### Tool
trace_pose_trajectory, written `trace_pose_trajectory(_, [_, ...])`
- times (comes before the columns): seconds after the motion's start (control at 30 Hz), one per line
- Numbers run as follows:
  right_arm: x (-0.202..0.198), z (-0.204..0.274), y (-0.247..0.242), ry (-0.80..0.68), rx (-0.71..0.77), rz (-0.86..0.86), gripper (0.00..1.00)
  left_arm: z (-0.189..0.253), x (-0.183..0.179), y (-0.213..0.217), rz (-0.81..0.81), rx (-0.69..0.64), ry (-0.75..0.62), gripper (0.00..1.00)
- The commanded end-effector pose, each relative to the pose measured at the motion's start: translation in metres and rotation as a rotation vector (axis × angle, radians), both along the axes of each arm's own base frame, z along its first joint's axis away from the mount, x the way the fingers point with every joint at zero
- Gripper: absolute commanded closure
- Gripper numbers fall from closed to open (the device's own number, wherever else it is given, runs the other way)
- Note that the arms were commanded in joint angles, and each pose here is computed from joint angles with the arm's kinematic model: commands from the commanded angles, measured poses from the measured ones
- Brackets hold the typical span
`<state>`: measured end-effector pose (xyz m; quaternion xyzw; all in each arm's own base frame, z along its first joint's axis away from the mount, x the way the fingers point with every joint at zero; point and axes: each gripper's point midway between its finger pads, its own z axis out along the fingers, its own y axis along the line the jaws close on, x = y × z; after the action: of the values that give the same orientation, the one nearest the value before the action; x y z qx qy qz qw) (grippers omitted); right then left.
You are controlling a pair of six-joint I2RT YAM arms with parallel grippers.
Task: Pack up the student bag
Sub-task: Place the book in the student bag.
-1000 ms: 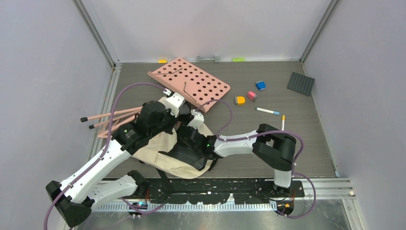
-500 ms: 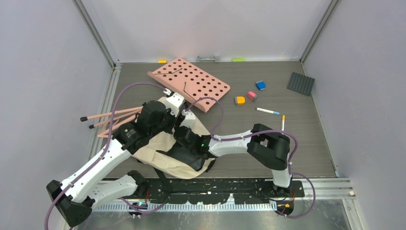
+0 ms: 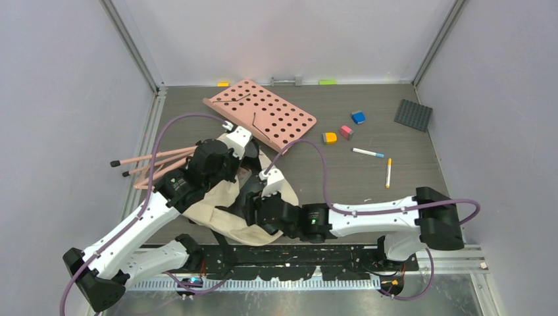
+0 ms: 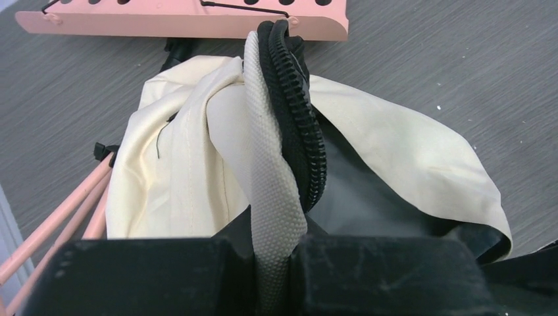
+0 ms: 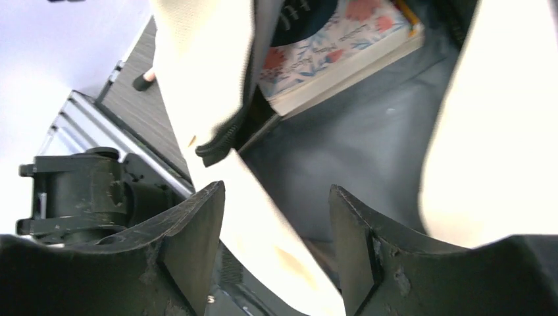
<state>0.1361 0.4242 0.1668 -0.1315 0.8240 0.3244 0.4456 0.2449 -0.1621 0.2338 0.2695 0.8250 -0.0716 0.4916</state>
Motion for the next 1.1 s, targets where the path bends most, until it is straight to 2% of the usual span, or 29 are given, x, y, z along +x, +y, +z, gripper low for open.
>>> trace_pose_trajectory(0.0, [0.019, 0.005, -0.053, -0.118, -0.178, -0.091, 0.35, 0.03, 0.015, 0.002, 0.038, -0.036, -0.128, 1.0])
trace_pose_trajectory(0.13, [0.024, 0.024, -0.076, -0.185, -0.239, -0.128, 0.34, 0.029, 0.016, 0.003, 0.042, -0.029, -0.127, 1.0])
trace_pose_trajectory(0.3, [0.032, 0.024, -0.088, -0.247, -0.353, -0.16, 0.29, 0.028, 0.017, 0.004, 0.05, -0.024, -0.129, 1.0])
trace_pose_trajectory(0.47, [0.042, 0.014, -0.08, -0.301, -0.495, -0.174, 0.22, 0.026, 0.017, 0.004, 0.053, -0.017, -0.123, 1.0])
trace_pose_trajectory(0.57, [0.047, 0.013, -0.066, -0.322, -0.509, -0.177, 0.19, 0.025, 0.018, 0.004, 0.054, -0.014, -0.119, 1.0])
trace_pose_trajectory(0.8, [0.074, -0.023, -0.048, -0.306, -0.526, -0.219, 0.16, 0.025, 0.018, 0.005, 0.06, -0.01, -0.123, 1.0])
trace_pose_trajectory(1.07, [0.099, -0.062, -0.056, -0.344, -0.656, -0.305, 0.16, 0.024, 0.02, 0.007, 0.073, 0.0, -0.122, 1.0])
